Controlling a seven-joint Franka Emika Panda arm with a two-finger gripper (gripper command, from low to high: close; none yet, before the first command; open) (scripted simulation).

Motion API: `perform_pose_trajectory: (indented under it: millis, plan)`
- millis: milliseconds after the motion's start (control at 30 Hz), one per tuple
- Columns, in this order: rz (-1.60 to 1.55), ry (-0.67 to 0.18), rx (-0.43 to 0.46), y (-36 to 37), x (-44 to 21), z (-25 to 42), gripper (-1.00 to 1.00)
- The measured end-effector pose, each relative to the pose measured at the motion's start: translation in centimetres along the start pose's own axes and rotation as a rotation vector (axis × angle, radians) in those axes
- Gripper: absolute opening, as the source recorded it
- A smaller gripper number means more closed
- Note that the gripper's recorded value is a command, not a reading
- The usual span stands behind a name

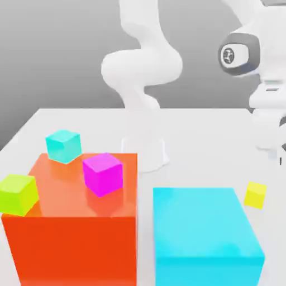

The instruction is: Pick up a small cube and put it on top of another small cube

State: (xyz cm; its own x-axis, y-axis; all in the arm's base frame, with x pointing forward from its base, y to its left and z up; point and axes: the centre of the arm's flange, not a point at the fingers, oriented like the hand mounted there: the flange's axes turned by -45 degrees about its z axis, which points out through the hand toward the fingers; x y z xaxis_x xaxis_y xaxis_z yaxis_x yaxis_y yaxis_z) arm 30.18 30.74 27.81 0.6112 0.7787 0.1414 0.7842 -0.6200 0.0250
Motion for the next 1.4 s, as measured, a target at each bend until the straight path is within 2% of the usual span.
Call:
perform_pose_trajectory:
  millis: [133,333,367,600,800,967,1133,1400]
  plan:
    - [-0.179,-0.115,0.033,-6.8,-3.9,6.5,0.0]
    - [-0.2,-0.138,0.04,-7.7,-5.5,12.8,0.0]
    - [-0.2,-0.138,0.04,-7.7,-5.7,13.6,-1.0]
    - [-0.201,-0.138,0.04,-7.7,-5.7,13.7,-1.0]
    - [-0.2,-0.139,0.038,-7.6,-4.9,8.5,-1.0]
    - [-0.071,-0.142,0.01,3.6,-2.5,3.3,-1.0]
    - [0.019,-0.147,-0.005,14.6,-3.2,-3.4,-1.0]
    - [0.217,-0.148,0.0,30.2,-13.9,-15.6,-1.0]
